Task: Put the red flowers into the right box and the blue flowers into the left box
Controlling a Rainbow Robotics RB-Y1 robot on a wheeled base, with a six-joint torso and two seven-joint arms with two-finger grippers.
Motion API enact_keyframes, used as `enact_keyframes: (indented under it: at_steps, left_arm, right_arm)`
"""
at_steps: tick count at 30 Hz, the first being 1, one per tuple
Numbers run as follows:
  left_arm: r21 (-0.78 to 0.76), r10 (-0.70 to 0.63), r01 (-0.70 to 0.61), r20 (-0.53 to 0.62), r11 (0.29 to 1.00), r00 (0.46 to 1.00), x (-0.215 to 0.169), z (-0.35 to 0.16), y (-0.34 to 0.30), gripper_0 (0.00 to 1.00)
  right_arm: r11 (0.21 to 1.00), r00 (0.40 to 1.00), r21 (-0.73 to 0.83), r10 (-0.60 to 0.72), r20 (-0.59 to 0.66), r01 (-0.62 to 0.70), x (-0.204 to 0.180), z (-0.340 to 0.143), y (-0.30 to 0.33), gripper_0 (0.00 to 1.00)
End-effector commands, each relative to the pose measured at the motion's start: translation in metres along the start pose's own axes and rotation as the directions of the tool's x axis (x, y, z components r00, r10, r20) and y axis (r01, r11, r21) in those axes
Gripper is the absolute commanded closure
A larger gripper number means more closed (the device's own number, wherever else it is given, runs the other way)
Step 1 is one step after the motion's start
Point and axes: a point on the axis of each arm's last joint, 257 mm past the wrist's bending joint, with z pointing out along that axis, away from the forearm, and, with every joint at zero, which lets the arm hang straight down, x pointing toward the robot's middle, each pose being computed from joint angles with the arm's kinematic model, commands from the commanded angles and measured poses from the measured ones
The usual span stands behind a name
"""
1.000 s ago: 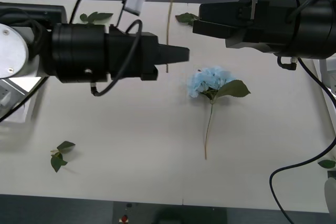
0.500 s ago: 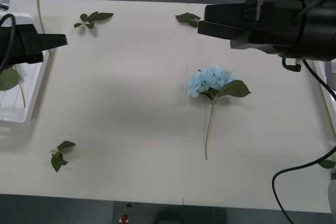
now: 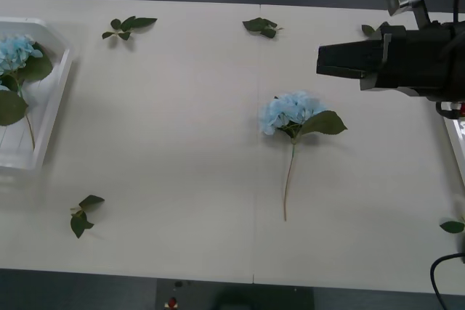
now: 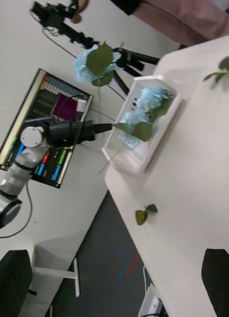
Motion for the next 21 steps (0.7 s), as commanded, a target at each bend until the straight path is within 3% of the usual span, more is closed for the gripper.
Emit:
enact_keyframes:
  at_steps: [1, 11, 16, 21]
  left_arm:
    - [-0.099, 0.026, -0.033, -0.064, 0.995, 0.998, 0.011, -0.007, 0.035, 1.0]
    - [-0.218, 0.04, -0.091, -0.229, 0.972, 0.973, 0.079, 0.004, 0.085, 1.0]
    - [-0.241, 0.071, -0.14, -0.273, 0.96, 0.959, 0.094, 0.004, 0.094, 1.0]
    - [-0.239, 0.076, -0.144, -0.274, 0.96, 0.959, 0.095, 0.004, 0.094, 0.93]
  right_arm:
    - [0.988, 0.994, 0.125, 0.099, -0.042, -0.093, 0.015, -0.003, -0.012, 0.0]
    - [0.836, 0.949, 0.48, 0.313, -0.017, -0.267, 0.056, -0.002, -0.086, 0.0]
    - [0.743, 0.932, 0.598, 0.363, 0.017, -0.3, 0.076, -0.004, -0.119, 0.0]
    - [0.635, 0.925, 0.712, 0.377, 0.053, -0.3, 0.096, -0.006, -0.154, 0.0]
